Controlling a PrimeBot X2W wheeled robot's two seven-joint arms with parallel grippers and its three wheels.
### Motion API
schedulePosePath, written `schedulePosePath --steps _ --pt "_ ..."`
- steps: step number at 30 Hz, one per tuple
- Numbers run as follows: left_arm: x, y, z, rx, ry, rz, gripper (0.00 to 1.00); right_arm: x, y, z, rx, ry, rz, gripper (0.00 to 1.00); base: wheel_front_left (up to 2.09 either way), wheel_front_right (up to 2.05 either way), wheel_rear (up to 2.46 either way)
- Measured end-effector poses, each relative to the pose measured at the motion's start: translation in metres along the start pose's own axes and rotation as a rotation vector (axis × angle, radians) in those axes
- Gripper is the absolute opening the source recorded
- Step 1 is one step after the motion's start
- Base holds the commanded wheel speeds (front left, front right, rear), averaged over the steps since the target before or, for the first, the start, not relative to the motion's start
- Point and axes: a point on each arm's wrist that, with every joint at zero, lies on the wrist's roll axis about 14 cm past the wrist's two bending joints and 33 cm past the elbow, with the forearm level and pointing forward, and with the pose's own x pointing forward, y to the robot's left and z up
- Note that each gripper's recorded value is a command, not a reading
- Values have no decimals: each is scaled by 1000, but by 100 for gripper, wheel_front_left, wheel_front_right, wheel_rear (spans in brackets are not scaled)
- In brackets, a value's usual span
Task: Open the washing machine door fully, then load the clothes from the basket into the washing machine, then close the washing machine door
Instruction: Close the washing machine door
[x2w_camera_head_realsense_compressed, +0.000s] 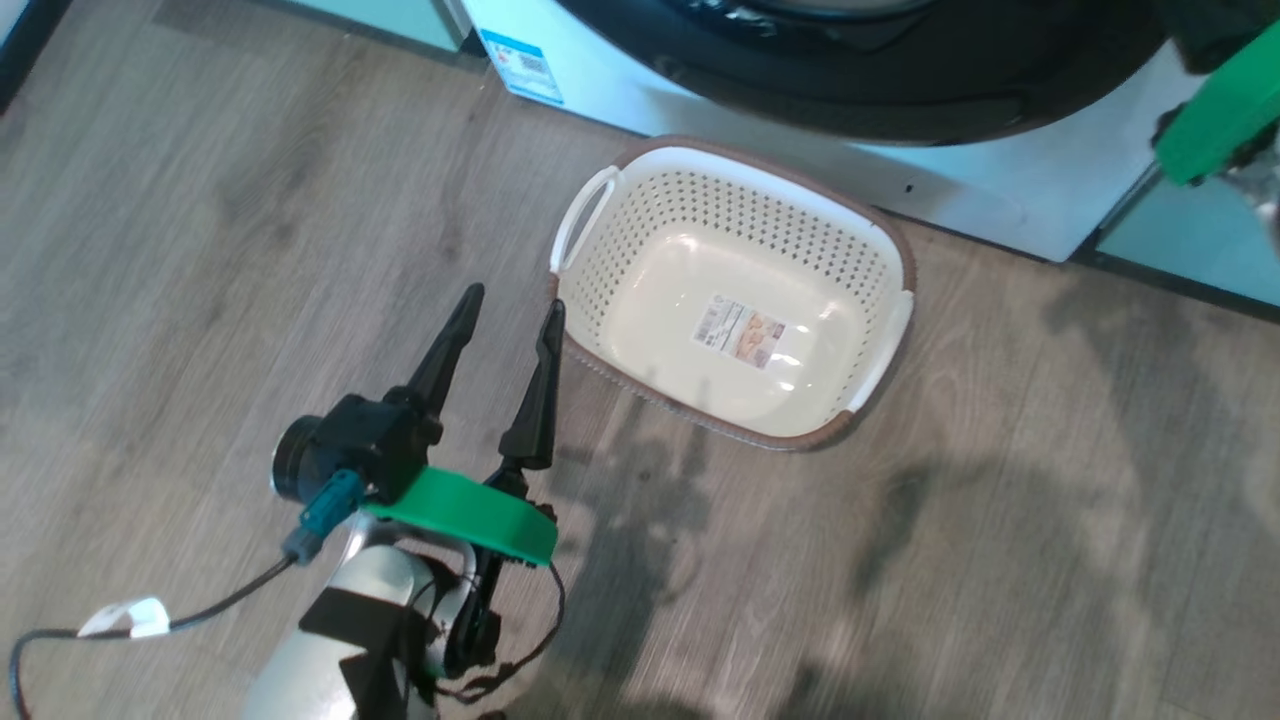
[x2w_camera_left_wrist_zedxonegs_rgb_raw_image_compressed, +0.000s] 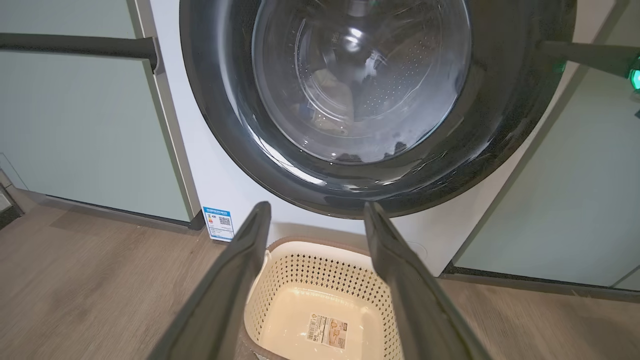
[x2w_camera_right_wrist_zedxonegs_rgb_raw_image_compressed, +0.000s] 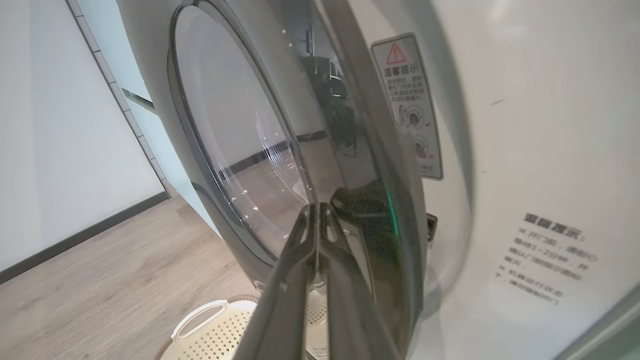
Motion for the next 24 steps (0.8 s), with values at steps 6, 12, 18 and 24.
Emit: schedulePosePath --steps 6,12,18,24 --pt "1 4 -3 8 4 16 100 10 -8 -4 4 2 -9 0 0 0 0" --pt "2 3 -1 6 -5 15 100 11 -12 -6 4 3 -19 0 0 0 0" --pt "5 3 3 -1 -21 18 100 9 -3 -1 -16 -13 10 0 0 0 0" --pt "5 1 8 4 -37 6 100 1 14 16 -55 -58 62 0 0 0 0"
